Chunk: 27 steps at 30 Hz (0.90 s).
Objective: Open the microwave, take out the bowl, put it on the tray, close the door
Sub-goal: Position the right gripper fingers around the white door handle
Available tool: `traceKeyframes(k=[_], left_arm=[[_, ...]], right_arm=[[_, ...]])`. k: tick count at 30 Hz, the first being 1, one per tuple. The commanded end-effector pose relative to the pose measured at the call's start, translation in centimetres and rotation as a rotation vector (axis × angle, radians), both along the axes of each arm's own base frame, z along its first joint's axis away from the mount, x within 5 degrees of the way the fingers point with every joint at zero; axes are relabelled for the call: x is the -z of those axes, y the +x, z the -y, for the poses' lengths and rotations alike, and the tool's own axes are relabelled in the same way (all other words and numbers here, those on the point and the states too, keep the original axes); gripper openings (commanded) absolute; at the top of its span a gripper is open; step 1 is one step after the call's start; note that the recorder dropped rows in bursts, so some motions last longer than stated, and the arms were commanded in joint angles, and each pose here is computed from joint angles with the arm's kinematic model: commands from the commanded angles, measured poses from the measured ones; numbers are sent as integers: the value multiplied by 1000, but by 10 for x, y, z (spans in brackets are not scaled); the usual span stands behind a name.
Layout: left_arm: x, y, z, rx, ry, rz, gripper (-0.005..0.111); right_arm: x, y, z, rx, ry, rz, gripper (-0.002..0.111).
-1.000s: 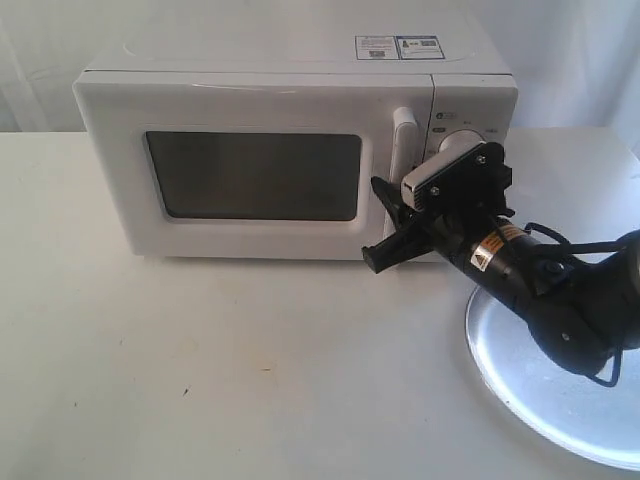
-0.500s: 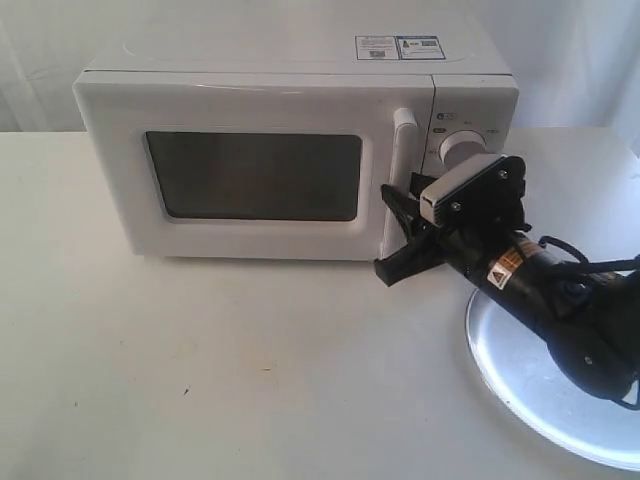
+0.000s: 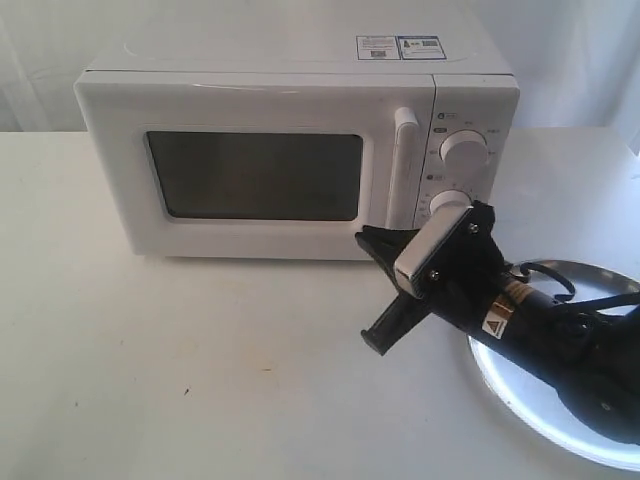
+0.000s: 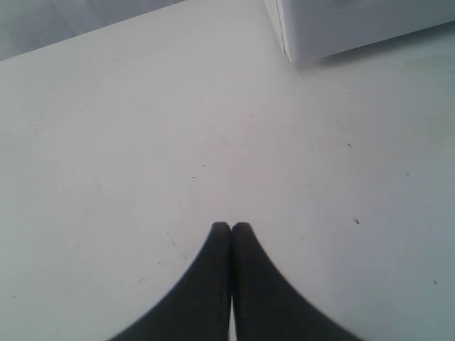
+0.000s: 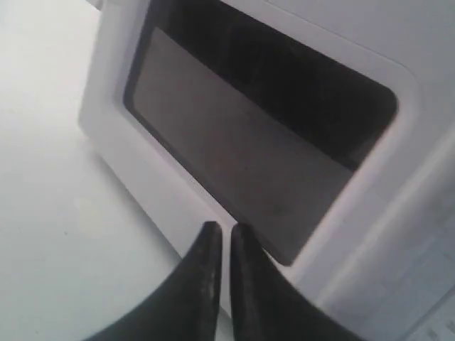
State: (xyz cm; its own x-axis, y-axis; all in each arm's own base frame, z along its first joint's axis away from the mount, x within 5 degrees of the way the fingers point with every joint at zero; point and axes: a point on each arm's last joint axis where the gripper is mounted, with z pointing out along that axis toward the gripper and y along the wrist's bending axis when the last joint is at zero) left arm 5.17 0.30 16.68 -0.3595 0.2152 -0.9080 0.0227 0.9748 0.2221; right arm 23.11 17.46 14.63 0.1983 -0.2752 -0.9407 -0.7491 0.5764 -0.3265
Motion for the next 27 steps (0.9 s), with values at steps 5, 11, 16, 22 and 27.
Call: traceKeyframes(k=[5, 11, 16, 22, 27], left_arm=[[0, 0, 0, 3, -8, 2, 0], [0, 0, 0, 3, -8, 2, 0], [0, 0, 0, 3, -8, 2, 0], [0, 0, 0, 3, -8, 2, 0], [0, 0, 0, 3, -8, 2, 0]], right_arm=[[3, 2, 34, 336, 21, -34, 42], [-7, 4, 9, 109, 37, 13, 51], [-16, 26, -1, 138, 8, -6, 51], [-10, 28, -2, 123, -97, -70, 51], [-3, 29, 17, 199, -271, -50, 50]])
